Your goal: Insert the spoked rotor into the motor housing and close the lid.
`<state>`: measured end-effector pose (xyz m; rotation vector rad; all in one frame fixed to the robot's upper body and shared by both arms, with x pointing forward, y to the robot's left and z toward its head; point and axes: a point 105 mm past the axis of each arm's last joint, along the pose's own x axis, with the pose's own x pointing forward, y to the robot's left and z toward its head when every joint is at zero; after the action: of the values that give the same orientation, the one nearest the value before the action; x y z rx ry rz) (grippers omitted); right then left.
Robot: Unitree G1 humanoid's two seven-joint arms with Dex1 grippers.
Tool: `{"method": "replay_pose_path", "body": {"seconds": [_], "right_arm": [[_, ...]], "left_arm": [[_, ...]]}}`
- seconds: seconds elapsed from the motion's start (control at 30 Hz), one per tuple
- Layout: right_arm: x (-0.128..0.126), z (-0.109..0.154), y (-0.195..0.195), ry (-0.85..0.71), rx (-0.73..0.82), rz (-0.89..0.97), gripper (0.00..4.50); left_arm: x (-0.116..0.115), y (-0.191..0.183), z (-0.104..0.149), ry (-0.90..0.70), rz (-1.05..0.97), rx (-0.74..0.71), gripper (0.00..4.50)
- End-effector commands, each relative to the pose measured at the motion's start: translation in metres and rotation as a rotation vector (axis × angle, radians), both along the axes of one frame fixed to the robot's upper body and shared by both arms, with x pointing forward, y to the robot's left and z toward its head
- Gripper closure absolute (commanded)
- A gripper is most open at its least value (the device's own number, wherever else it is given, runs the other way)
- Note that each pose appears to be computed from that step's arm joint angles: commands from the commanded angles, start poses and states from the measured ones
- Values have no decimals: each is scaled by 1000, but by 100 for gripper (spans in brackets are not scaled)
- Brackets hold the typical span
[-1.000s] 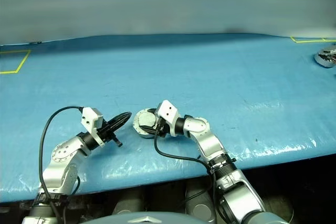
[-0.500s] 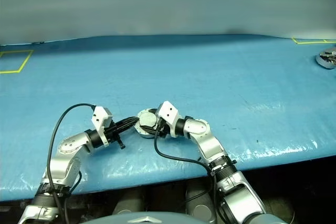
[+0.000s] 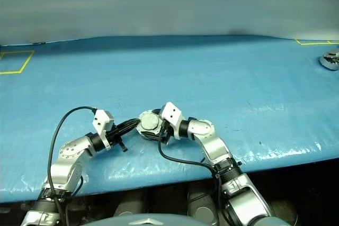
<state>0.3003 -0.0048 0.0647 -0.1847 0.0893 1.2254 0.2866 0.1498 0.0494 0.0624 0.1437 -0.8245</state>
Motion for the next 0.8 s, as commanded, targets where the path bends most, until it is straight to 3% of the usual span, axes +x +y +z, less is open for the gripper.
{"method": "replay_pose_path", "body": {"seconds": [0.03,0.13,0.2,0.33,0.5,0.8], "right_arm": [[-2,26,-8,-37,79,-40,2],[-7,41,-13,14,158,-71,2],[-6,41,-23,156,237,-130,2],[3,22,-42,405,285,-259,2],[-6,-1,-44,703,354,-267,2],[-10,-8,-32,941,483,-234,2]], "left_arm": [[-7,-4,-13,47,-11,20,450],[-7,-3,-13,44,-10,18,450],[-6,-4,-12,44,-5,13,450],[-5,-5,-12,43,-2,7,450],[-5,-7,-13,41,-7,5,450],[-6,-7,-13,39,-2,8,450]]}}
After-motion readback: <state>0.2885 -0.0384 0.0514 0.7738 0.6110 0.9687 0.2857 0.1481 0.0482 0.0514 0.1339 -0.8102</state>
